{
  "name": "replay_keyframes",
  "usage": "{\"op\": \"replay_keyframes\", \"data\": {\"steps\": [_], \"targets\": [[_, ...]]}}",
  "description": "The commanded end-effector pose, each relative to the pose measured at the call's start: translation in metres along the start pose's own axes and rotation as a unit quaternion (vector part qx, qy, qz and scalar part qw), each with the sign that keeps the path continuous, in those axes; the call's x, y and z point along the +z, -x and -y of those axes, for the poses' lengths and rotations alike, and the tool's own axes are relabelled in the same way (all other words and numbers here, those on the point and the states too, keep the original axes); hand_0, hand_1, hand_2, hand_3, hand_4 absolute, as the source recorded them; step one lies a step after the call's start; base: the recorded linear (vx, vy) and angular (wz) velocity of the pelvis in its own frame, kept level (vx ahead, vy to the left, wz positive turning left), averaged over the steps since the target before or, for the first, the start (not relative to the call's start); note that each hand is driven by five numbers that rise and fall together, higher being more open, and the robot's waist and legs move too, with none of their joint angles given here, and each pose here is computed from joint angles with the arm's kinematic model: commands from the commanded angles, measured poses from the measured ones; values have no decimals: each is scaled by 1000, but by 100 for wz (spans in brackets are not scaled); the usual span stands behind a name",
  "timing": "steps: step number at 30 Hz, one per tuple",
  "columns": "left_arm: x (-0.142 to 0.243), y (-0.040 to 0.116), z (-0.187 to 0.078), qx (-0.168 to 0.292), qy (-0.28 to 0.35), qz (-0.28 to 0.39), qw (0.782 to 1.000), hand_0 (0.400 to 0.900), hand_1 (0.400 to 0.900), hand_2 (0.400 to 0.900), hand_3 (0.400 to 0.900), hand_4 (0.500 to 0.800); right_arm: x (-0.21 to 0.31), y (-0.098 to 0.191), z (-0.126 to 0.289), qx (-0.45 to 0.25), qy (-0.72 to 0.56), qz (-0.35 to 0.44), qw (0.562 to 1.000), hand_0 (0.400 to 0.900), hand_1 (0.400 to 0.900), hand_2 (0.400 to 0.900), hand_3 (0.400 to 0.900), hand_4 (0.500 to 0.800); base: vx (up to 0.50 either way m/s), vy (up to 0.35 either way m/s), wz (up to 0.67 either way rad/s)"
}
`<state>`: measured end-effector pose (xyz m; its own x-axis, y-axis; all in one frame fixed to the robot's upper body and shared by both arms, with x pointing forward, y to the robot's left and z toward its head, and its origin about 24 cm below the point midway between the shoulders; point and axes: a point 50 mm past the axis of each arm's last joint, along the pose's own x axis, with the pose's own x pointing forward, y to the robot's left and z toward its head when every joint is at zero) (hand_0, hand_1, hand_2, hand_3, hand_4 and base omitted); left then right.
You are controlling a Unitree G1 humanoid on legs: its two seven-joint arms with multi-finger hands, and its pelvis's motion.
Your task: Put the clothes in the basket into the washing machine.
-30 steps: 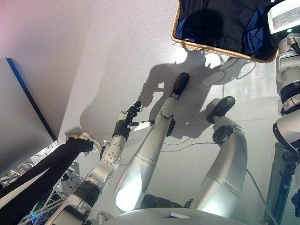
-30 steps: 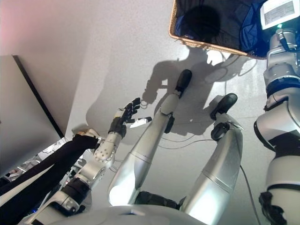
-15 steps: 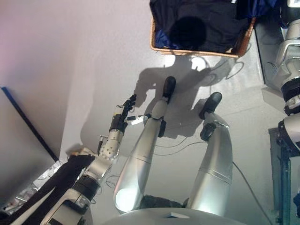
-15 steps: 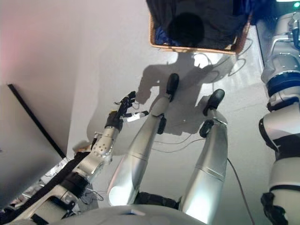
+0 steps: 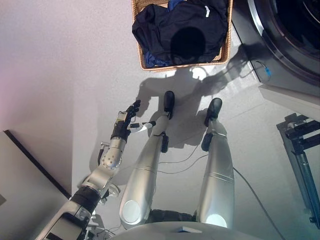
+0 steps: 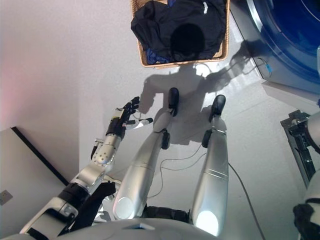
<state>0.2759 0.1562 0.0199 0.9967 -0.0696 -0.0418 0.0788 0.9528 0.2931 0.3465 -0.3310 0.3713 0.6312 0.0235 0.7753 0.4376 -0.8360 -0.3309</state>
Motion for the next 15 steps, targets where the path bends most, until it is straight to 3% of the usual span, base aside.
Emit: {"op": "replay_keyframes", "data": {"steps": [1,15], "targets": [[-16,15,2,-2,-2,-20,1000,900,900,900,900,800,-65,-9,8,-6,60,-107,992,900,900,900,900,800,-6,-19,7],[-14,13,5,-3,-4,-14,1000,900,900,900,900,800,-56,7,-13,43,77,-104,991,900,900,900,900,800,-10,1,6]]}}
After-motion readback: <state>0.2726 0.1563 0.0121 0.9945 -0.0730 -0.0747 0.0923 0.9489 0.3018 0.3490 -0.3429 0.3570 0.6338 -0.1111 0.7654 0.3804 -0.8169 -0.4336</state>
